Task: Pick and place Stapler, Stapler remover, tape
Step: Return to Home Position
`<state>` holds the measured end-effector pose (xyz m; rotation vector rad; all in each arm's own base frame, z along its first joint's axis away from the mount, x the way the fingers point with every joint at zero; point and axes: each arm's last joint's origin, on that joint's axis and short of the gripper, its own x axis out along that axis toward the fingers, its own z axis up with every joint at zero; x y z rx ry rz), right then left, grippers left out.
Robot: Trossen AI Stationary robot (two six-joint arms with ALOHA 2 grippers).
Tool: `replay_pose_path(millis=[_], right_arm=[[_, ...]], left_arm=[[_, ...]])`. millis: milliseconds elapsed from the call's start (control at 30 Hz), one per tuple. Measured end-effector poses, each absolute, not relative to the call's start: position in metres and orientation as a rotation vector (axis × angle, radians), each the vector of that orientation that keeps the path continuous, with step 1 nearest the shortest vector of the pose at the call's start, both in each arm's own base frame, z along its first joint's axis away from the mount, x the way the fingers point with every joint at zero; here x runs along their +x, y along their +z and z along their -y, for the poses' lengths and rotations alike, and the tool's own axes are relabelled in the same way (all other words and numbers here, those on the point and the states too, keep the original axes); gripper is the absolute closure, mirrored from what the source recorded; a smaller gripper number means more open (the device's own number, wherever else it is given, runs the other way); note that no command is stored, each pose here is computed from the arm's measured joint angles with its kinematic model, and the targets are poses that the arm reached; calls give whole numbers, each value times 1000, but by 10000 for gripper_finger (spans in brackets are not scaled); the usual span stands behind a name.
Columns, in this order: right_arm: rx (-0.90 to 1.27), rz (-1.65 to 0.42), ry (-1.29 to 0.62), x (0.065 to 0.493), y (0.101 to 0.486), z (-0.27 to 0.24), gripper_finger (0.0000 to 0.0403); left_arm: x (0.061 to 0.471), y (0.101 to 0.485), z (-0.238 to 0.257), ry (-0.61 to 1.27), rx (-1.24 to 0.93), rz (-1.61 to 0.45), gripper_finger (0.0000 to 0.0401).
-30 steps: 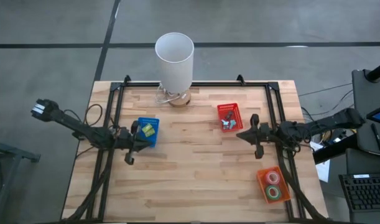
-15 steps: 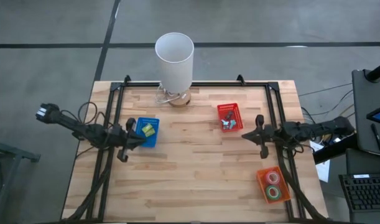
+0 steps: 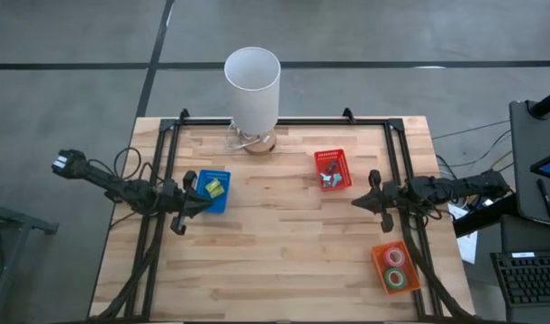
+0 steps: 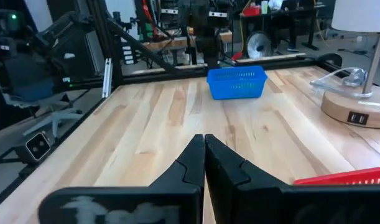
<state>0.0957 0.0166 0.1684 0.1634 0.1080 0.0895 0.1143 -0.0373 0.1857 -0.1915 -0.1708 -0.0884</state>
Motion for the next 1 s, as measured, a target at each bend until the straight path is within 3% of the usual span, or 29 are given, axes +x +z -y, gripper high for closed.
replay_pose_path(millis=[1000], right_arm=[[158, -120, 88, 97, 167, -17, 394]], left_arm=[[114, 185, 37, -89, -191, 170, 362]])
